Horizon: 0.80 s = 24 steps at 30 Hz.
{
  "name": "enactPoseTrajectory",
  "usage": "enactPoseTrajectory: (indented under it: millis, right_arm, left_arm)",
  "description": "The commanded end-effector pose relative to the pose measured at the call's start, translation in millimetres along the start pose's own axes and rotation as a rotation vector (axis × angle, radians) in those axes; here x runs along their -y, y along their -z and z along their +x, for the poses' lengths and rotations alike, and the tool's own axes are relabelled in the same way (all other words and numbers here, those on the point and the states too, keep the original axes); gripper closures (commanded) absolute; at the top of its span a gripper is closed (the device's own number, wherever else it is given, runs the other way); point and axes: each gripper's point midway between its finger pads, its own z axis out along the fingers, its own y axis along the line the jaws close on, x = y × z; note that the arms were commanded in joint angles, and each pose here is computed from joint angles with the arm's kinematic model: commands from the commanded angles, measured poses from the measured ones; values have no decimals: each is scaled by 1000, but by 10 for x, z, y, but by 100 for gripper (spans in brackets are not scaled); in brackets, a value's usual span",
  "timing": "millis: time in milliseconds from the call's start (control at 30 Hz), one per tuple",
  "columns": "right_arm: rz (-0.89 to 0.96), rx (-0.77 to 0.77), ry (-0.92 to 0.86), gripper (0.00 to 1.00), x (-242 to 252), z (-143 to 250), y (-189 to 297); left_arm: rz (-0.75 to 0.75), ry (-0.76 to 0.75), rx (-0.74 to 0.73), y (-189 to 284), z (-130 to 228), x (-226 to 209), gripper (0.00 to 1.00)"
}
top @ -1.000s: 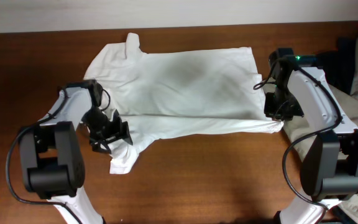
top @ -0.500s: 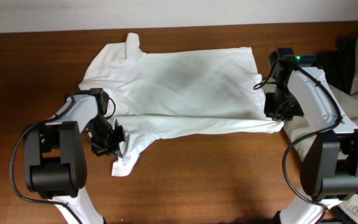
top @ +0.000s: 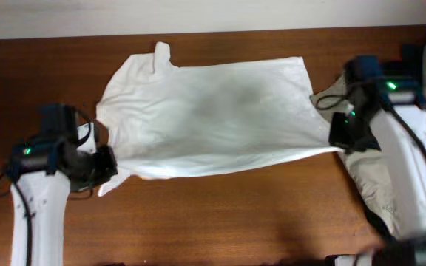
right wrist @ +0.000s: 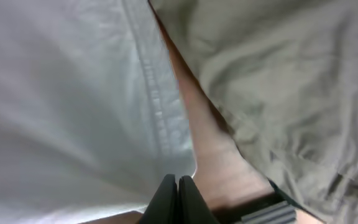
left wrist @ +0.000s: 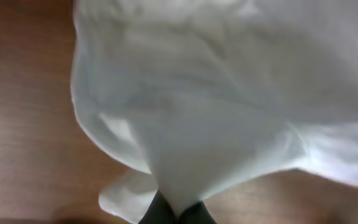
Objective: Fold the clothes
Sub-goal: 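Grasp the shirt's near edge with both grippers and fold it upward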
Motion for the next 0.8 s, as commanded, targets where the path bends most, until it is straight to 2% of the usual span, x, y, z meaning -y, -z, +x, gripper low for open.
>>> enactPoseTrajectory:
  millis: [0,67,100,167,233,333,500,533,567,600,633,767]
  right_arm:
    - [-14,63,-27,96,141,197,307]
    - [-23,91,-30,96,187,285,421]
    - [-23,95,-19,96,178,258,410]
    - [-15,66,3,96,116,139,269]
    - [-5,32,14,96,18,-48,35]
    - [-9,46,14,96,-203,-509,-441]
    - [-21,91,5,96,-497,-1058,-1192]
    - [-27,113,0,88,-531,-1138,-1247]
    - [-36,144,-5,61,-556,-1217,-1242]
    - [-36,141,-4,33,-552,-1213,-1238]
    - [-30,123,-1,32,-539,-1167,-1244]
    - [-23,98,4,32,-523,-1107,-1252]
  left_arm:
    - [-67,17,66,211,50,-232,100]
    - [-88,94,131,320,-17,-422,100]
    - [-29,137,175,339,-142,-419,100]
    - [93,111,254,331,-439,-235,100]
    - [121,86,280,225,-665,-169,100]
    - [146,41,270,-180,-1045,-67,100]
    - [186,-57,291,-950,-1566,215,98]
    - [187,-61,284,-1063,-1593,227,89]
    - [178,-59,267,-1161,-1588,211,26]
    - [161,-53,263,-1148,-1575,174,4]
    - [134,-41,269,-1092,-1576,104,1]
    - [124,-18,292,-758,-1490,26,1]
